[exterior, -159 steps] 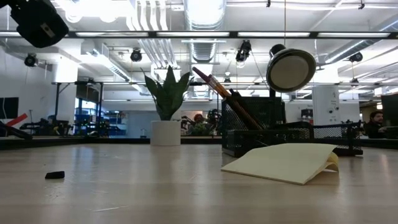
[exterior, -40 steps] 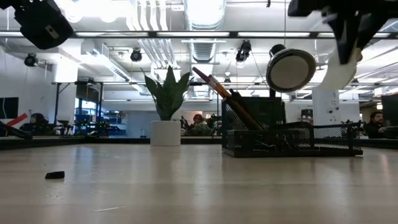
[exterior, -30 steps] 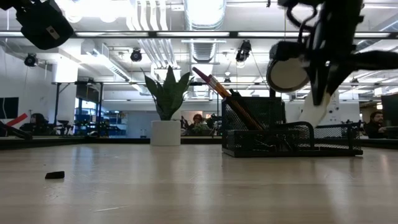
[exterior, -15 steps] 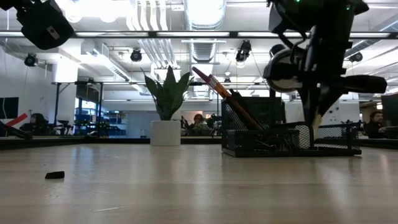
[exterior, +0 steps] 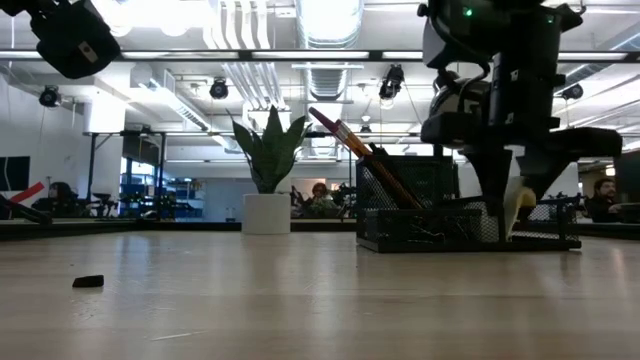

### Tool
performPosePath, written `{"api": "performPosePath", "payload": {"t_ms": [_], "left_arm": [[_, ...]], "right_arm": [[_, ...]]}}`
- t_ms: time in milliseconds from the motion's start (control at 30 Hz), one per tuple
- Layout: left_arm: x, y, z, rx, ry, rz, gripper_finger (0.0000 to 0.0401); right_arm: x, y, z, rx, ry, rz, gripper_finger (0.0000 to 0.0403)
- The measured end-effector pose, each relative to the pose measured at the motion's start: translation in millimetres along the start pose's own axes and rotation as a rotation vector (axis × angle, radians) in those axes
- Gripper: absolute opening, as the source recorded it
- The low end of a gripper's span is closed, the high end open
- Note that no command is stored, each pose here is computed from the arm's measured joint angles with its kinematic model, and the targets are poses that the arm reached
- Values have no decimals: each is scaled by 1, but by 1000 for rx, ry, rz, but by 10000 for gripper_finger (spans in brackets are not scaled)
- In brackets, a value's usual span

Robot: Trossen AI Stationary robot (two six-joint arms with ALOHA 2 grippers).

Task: Pick and place office supplies into organizer
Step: Put the yellow sticky note into the black desk organizer, then return to Home Position

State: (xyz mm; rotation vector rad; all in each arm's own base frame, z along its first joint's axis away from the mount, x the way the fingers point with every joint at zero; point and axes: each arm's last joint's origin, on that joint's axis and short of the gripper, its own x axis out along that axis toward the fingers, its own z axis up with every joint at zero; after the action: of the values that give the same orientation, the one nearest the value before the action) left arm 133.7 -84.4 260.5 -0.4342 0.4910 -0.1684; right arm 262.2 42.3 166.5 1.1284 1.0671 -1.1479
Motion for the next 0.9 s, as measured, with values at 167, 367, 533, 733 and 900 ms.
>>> {"api": "performPosePath", "payload": {"t_ms": [167,367,533,733,900], "left_arm": [[0,0,0,-1,-1,-1,182],[0,0,0,0,-2,-1,182],[0,0,0,0,-6,4,182],[0,0,0,1,-11,13,182],[2,3,-3,6,-3,29,182]], "right_arm": [[-9,-1,0,-29,23,-59,183],[-36,0,4,-97,-17,-163,198],[-56,13,9,-158,-49,-102,176],[-75,79,-24,-529,26,538,131],[-64,126,-76,-921,-43,639,130]]}}
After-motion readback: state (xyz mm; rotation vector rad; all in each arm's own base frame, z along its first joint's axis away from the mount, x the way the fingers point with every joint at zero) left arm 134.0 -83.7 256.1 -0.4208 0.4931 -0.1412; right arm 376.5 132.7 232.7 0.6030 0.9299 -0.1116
